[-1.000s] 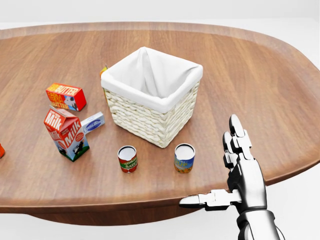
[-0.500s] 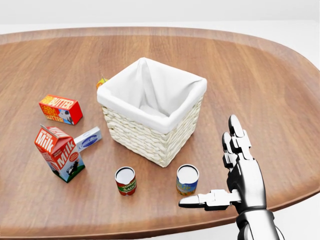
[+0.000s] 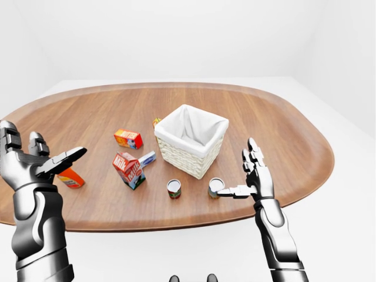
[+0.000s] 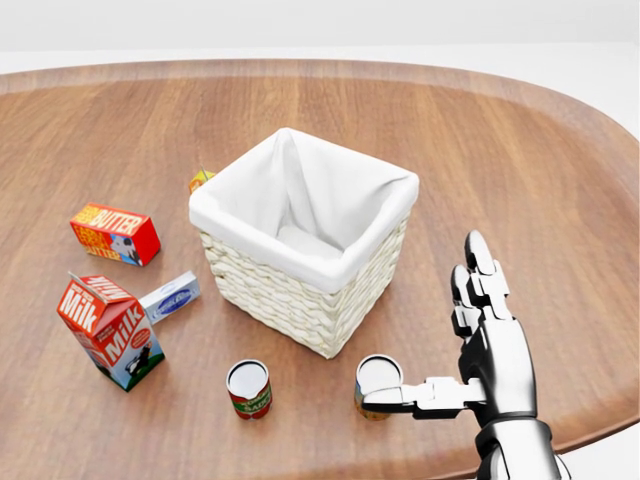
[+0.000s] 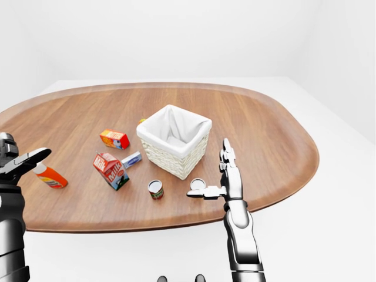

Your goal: Pick up the alphabet soup, and put it in the basket.

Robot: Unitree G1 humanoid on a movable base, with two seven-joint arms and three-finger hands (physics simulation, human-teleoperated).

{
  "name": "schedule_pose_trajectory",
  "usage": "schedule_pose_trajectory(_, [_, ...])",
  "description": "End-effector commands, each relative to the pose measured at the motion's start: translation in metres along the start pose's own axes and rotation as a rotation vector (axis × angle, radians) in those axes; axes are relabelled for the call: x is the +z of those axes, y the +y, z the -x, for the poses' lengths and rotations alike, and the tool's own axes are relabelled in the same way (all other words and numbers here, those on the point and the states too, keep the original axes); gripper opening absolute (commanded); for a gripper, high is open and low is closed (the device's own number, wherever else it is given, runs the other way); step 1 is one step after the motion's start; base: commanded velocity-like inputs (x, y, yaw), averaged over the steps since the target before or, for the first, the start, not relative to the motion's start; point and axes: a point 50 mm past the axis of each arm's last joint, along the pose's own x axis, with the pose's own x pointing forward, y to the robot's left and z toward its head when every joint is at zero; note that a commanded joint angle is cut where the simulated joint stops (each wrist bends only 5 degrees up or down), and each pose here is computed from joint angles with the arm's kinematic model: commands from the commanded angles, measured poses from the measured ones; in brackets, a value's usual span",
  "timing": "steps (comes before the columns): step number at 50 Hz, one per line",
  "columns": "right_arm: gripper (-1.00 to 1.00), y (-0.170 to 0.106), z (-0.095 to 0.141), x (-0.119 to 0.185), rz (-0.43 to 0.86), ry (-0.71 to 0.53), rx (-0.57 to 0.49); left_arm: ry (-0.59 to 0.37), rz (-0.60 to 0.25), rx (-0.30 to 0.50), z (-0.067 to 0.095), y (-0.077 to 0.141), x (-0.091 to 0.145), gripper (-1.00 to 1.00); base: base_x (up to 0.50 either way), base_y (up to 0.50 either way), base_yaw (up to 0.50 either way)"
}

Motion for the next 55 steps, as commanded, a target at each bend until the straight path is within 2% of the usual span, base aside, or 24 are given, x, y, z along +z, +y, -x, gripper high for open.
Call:
schedule_pose_trajectory(1, [1.00,-0.002,0.001,0.001,-0.003,0.004,-0.015,0.029,-0.006,0.000,-0.002,0.000,-0.008,1.00,0.06,0.00,0.00])
schedule_pose_trajectory(7, [1.00,-0.002,0.000,0.001,-0.003,0.005,-0.016,0.027,-0.005,0.000,-0.003,0.000,-0.011,1.00,0.05,0.00,0.00])
schedule_pose_trajectory(29, [1.00,-0.006,0.002,-0.001,-0.008,0.013,-0.035,-0.020,0.004,-0.001,0.001,0.000,0.005,1.00,0.04,0.00,0.00])
schedule_pose_trajectory(42, [1.00,-0.008,0.002,-0.004,-0.019,0.016,-0.046,-0.016,0.002,-0.002,0.001,0.000,0.004,1.00,0.04,0.00,0.00])
schedule_pose_trajectory(55, [1.00,-0.008,0.002,-0.003,-0.018,0.018,-0.050,0.025,-0.007,0.000,-0.002,0.000,-0.007,1.00,0.05,0.00,0.00])
